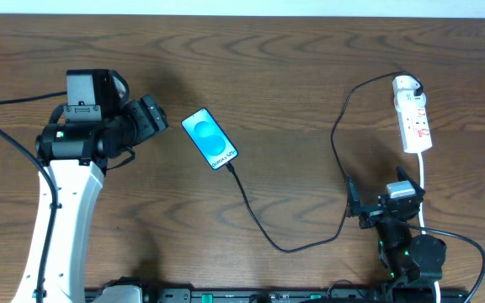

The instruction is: Plug charger to phone and switch on socket

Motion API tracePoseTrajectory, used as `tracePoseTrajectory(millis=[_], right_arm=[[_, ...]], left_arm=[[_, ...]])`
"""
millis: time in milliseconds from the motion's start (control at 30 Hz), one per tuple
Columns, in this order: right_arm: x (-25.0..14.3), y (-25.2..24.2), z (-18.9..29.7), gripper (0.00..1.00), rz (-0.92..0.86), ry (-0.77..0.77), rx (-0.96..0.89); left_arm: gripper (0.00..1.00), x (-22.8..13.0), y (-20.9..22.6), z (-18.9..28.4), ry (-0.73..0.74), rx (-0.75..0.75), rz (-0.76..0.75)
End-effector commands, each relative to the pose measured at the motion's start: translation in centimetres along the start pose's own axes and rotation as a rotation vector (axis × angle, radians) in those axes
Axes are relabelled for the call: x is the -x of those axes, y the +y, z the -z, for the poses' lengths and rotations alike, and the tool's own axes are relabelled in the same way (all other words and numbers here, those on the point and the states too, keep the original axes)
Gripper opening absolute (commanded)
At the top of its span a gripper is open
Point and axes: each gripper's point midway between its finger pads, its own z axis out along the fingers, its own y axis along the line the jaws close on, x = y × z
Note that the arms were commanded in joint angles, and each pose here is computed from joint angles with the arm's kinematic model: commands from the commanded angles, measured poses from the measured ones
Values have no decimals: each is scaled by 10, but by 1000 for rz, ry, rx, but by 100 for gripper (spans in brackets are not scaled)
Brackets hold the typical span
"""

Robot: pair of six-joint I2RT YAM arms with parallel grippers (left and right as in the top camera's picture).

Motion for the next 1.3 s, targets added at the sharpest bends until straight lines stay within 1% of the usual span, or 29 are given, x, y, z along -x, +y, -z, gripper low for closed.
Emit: tracePoseTrajectory(millis=[0,67,167,233,300,333,400,567,667,833,900,967,1067,1267], right_arm=[[0,1,0,99,-11,-2,2],[0,1,0,99,-11,-2,2],[0,1,0,99,-11,-2,2],[0,1,0,99,-11,-2,2],[0,1,0,99,-11,-2,2],[0,1,0,99,-11,-2,2],[0,1,0,99,-11,-2,2],[0,1,0,99,-11,-2,2],[0,1,0,99,-11,-2,2],[0,1,0,99,-11,-2,2],[0,1,0,99,-11,-2,2],[0,1,0,99,-11,-2,2],[0,1,0,99,-11,-2,2],[0,1,0,99,-11,-2,2]], left_arm=[[87,3,20,1,-18,104,-29],[87,-2,23,1,2,115,-28],[87,4,35,8,-41,187,-30],[87,6,40,14,-78,208,-64],[87,9,37,18,-134,182,-131],[87,14,34,24,-244,136,-190],[87,11,32,28,-315,102,-239],[87,-13,29,40,-465,-1,-382],[87,-30,37,48,-593,-32,-430],[87,-49,48,46,-734,-61,-473],[87,-55,53,42,-808,-74,-475],[88,-60,59,36,-849,-76,-471],[87,-67,66,27,-887,-78,-468],[87,-77,79,11,-902,-64,-460]])
